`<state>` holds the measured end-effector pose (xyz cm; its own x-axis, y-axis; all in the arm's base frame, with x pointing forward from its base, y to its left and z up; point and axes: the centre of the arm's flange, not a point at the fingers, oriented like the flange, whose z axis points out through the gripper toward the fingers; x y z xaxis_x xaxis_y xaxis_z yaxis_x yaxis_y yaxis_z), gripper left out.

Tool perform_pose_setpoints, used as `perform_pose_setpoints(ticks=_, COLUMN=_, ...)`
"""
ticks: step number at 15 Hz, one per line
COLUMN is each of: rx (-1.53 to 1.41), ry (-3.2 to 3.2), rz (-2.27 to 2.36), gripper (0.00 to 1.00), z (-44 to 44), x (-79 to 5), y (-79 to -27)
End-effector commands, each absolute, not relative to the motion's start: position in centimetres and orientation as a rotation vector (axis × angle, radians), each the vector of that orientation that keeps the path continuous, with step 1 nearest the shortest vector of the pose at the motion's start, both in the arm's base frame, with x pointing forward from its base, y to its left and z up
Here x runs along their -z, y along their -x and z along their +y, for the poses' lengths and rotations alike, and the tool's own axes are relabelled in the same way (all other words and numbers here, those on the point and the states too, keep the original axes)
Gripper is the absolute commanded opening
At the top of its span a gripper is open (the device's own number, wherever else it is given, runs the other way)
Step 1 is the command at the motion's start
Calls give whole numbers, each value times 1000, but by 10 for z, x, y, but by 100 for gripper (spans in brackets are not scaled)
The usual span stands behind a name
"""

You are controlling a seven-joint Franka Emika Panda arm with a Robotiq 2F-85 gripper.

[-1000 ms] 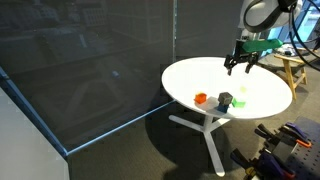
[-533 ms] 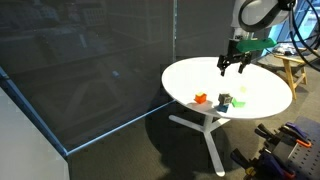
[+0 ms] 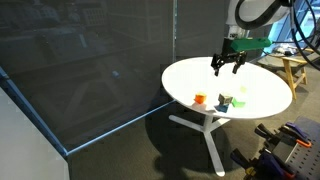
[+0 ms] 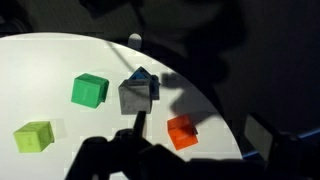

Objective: Unstack the dark green toy block from the grey toy block

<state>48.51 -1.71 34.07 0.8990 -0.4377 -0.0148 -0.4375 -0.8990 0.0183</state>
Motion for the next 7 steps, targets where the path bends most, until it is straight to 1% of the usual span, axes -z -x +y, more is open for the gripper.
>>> perform_pose_setpoints(ticks=1, rx=28, ry=-3049, rz=-699, gripper=100, z=-15, x=-341, y=-485)
perform_pose_setpoints(ticks=7, rx=37, ry=-3047, rz=-701, gripper=100, z=-16, x=-338, y=-485)
